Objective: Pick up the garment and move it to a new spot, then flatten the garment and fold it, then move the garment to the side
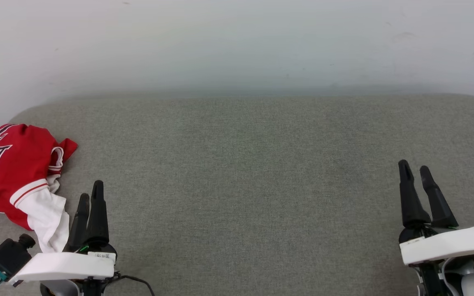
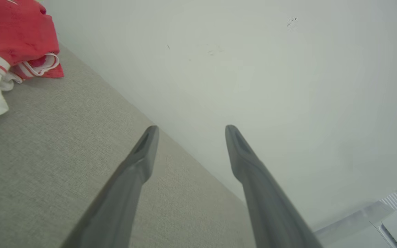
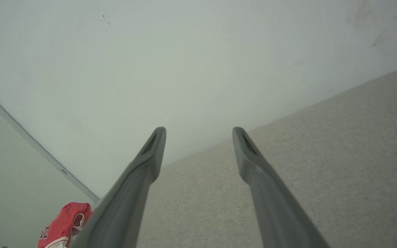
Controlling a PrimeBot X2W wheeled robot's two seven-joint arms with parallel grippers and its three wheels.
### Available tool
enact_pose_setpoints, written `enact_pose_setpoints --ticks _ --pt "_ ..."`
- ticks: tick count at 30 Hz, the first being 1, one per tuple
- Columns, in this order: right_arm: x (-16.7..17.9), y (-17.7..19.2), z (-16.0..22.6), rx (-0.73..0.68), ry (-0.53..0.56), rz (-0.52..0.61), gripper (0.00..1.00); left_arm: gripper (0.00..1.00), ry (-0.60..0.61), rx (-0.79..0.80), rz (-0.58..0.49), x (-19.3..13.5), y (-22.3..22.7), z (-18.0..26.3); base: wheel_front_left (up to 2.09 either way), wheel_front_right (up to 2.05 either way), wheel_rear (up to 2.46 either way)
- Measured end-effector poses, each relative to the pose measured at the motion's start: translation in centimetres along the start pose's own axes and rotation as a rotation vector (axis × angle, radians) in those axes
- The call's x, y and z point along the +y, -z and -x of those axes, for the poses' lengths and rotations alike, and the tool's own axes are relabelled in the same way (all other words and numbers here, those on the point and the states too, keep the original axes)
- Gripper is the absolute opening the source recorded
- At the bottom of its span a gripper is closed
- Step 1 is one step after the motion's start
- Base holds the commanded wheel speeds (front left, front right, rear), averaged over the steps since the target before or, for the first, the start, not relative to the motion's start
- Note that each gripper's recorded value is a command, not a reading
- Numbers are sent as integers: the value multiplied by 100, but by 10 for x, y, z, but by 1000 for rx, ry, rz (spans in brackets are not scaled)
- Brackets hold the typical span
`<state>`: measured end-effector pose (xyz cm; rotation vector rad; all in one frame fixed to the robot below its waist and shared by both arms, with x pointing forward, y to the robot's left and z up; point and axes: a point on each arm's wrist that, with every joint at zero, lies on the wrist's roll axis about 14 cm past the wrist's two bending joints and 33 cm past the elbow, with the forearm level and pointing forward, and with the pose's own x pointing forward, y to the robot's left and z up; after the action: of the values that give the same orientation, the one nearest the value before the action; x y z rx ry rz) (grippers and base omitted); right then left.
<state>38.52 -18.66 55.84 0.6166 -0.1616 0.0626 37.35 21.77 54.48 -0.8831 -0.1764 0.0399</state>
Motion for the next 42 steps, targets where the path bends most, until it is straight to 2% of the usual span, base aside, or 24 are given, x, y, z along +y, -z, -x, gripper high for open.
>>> enact_pose_setpoints --ticks 5,15,16,22,34,42 --pt "11 2 -1 1 -40 117 100 100 44 3 -126 -13 2 0 0 0 0" --pt "18 -4 -2 -26 -70 282 100 100 123 38 -350 -37 21 4 0 0 0" --pt "20 -4 -2 -30 -79 330 100 100 131 47 -391 -39 27 5 0 0 0" --pt "22 -1 -1 -26 -92 413 100 100 161 68 -513 -46 37 6 0 0 0" --pt "23 6 0 -20 -113 537 100 100 203 95 -688 -54 56 11 0 0 0" --pt "25 13 2 -5 -132 584 100 100 210 113 -755 -51 67 16 0 0 0"
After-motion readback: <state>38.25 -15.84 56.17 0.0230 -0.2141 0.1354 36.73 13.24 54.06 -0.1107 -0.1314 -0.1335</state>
